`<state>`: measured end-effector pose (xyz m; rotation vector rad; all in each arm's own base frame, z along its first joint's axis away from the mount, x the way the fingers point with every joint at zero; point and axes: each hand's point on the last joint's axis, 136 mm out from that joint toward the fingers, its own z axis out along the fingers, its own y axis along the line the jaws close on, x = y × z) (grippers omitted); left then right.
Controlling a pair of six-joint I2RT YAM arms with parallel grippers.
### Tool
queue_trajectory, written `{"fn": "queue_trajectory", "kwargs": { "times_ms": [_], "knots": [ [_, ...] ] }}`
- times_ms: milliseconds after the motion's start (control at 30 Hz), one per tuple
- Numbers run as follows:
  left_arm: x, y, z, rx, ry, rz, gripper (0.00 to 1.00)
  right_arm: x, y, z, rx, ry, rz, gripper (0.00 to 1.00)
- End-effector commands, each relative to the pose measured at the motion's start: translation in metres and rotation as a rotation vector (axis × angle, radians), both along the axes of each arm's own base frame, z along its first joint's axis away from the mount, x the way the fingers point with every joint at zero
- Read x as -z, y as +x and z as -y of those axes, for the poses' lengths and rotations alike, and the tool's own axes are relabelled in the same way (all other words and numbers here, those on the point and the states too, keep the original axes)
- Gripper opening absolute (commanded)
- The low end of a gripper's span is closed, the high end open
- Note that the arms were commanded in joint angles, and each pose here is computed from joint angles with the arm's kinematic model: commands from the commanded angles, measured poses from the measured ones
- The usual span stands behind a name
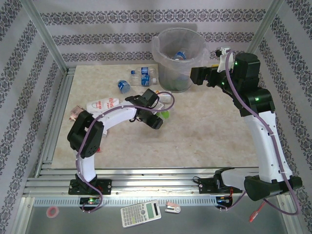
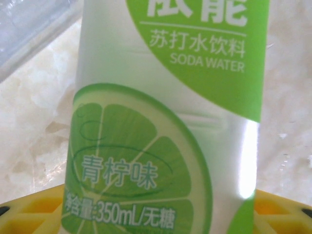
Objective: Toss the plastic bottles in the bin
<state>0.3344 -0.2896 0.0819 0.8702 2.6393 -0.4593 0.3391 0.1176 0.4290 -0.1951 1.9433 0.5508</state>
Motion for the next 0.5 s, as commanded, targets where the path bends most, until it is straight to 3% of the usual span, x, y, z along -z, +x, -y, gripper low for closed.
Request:
{"fn": "queue_trajectory", "kwargs": {
  "times_ms": [0,233,467],
  "knots": [
    [-0.019,-0.001,0.016,-0.001,-0.086,0.037,0.58,-0.001,0.003,0.004,0.021,0.025,0.006,0.98],
    [-0.037,0.0,0.016,-0.018,-0.105,0.086,0.56,0.008,0.006,0.003,0.024,0.041,-0.03,0.98],
    [-0.076,0.004,0.015,-0.034,-0.142,0.177,0.56,0.038,0.006,-0.001,0.049,0.144,-0.201,0.98]
  ]
}}
